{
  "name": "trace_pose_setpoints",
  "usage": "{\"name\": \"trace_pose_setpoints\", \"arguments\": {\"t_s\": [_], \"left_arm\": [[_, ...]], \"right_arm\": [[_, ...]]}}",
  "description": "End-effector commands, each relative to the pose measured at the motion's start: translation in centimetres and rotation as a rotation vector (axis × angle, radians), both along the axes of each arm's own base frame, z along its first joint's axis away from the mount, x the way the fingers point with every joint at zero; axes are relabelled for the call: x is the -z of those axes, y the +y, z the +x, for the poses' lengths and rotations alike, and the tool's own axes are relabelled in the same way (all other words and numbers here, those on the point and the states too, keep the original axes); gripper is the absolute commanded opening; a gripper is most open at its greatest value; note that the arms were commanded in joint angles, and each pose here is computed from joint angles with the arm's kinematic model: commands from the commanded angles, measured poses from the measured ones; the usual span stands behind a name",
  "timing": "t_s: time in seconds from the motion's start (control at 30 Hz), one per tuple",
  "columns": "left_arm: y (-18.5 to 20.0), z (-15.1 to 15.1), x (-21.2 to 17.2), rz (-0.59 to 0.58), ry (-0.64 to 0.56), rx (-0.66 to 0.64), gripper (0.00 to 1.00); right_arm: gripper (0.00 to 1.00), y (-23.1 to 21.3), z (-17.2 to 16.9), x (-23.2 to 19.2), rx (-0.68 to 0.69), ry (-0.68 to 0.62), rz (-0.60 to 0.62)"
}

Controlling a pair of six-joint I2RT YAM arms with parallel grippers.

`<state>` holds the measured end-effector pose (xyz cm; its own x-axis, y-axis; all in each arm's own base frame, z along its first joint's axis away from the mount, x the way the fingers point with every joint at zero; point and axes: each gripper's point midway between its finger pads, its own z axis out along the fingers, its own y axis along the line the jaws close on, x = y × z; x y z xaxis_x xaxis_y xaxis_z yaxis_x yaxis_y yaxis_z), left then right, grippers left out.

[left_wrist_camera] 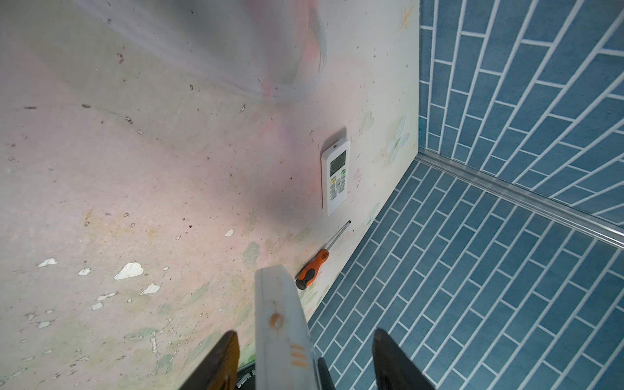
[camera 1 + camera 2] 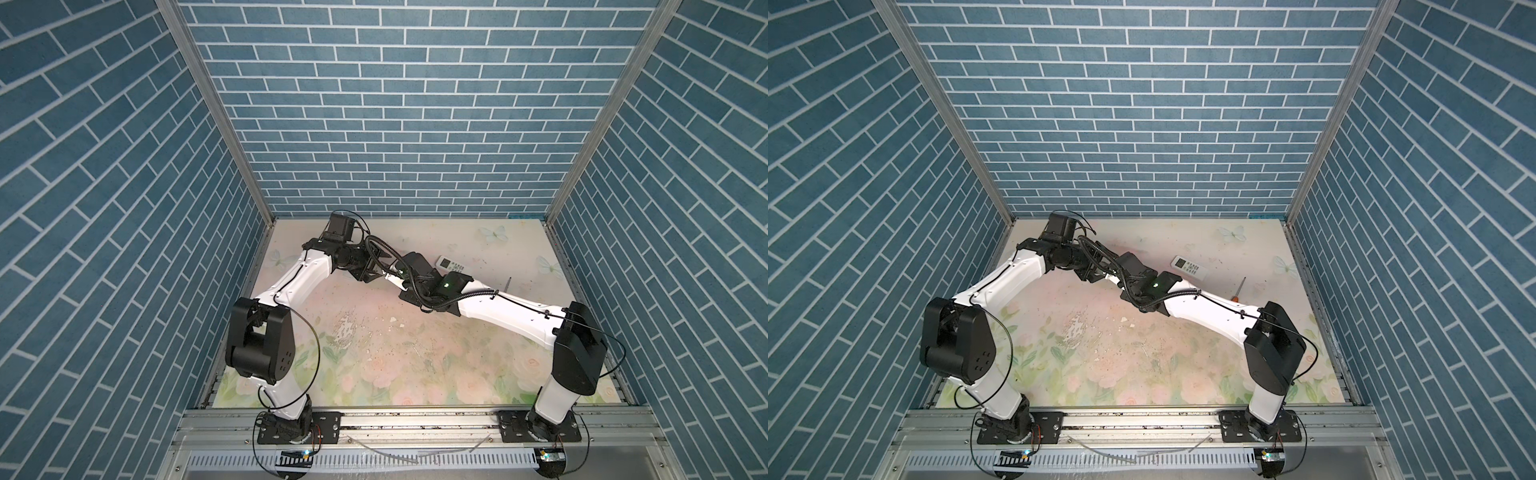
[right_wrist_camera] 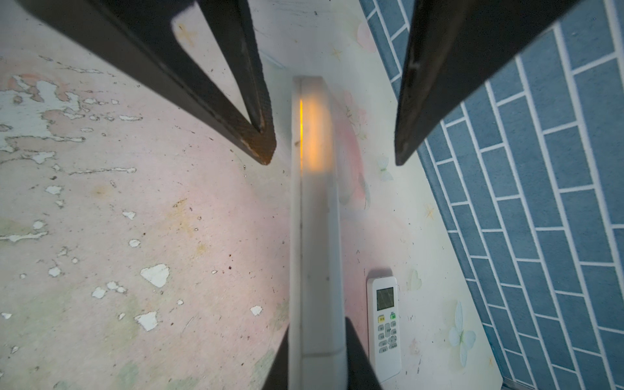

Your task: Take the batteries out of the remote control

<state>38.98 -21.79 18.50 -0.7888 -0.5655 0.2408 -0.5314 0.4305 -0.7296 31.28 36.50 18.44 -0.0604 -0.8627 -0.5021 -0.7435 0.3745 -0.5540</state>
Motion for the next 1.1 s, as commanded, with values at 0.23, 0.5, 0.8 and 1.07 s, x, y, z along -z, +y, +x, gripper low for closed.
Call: {"name": "trace_pose_setpoints", "arguments": {"t_s": [0.23, 0.5, 0.8, 1.07], "left_arm": [[-0.7, 0.7, 0.3, 0.003, -0.011, 0.007, 0.52], [-1.3, 1.1, 0.3, -0.018, -0.011, 0.001, 0.46], [-1.6, 1.0, -0.4, -0.035, -0.021, 0.008, 0.41], [-1.8, 1.0, -1.0, -0.045, -0.032, 0.012, 0.34]], "right_arm": [[0.00, 1.7, 0.6, -3.8, -0.025, -0.064, 0.081], [0.00, 2.2, 1.0, -3.9, -0.026, -0.073, 0.091], [0.00, 2.7, 1.4, -3.5, -0.028, -0.084, 0.077], [0.00, 2.8, 1.6, -3.2, -0.023, -0.082, 0.069]]}}
